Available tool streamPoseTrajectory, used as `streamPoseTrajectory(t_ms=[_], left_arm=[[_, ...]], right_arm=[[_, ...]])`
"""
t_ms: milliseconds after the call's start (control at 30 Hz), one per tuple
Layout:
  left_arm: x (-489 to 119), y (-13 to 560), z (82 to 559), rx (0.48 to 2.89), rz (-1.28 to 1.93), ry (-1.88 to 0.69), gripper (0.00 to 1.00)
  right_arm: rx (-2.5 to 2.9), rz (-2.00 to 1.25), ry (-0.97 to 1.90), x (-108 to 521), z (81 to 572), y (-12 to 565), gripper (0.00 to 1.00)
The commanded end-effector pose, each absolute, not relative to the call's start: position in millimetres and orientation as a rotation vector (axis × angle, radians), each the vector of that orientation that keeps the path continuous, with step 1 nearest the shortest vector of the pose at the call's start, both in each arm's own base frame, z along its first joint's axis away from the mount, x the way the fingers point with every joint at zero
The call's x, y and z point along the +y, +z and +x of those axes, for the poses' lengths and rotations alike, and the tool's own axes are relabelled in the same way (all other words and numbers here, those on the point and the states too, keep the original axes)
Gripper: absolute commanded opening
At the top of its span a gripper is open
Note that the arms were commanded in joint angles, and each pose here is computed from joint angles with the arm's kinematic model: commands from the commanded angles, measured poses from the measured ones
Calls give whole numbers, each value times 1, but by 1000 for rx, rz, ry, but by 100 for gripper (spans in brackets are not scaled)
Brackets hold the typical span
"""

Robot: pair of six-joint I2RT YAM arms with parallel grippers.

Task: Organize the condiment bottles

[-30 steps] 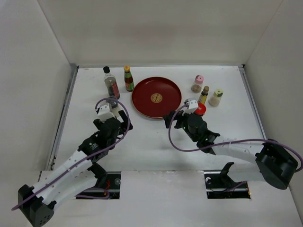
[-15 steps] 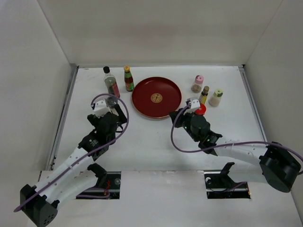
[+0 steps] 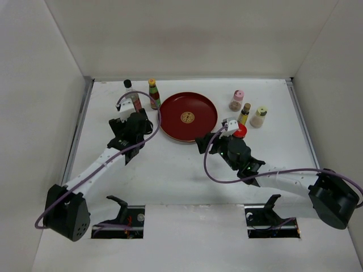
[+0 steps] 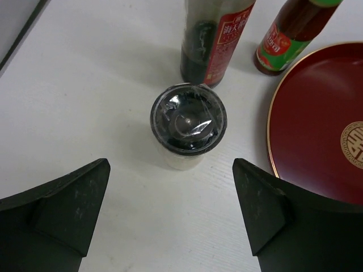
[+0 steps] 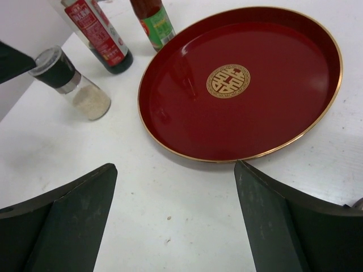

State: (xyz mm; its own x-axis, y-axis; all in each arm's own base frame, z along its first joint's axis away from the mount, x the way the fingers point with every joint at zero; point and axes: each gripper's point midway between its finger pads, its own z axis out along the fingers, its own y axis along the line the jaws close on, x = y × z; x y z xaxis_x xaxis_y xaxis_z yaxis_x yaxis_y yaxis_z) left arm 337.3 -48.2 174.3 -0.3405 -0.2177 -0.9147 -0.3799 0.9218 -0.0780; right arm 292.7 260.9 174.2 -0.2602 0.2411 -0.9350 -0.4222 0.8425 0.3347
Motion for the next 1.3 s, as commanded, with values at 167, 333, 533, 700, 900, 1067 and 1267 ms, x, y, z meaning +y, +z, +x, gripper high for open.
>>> streamPoseTrajectory(t_ms=[167,333,533,700,900,1067,1267], left_arm=[[-52,184,382,1914,-449,170,91],[-47,170,396,1942,-467,177,89],[-44,165,407,1931,-490,166,68],[-42,190,399,1851,-507,155,38],[-91,248,378,1726,-416,35,37],[-163,271,415,1712,-328,-100,37],[-225,280,483,1705,-248,-178,37]], right_arm=[[1664,-156,687,272,292,192,93],[1672,-165,686,275,293,188,94],[1675,-169,685,276,294,187,94],[1669,-167,688,274,292,189,94],[1639,-123,698,261,293,199,95],[1633,-54,692,243,300,200,94],[1621,12,688,226,305,202,94]])
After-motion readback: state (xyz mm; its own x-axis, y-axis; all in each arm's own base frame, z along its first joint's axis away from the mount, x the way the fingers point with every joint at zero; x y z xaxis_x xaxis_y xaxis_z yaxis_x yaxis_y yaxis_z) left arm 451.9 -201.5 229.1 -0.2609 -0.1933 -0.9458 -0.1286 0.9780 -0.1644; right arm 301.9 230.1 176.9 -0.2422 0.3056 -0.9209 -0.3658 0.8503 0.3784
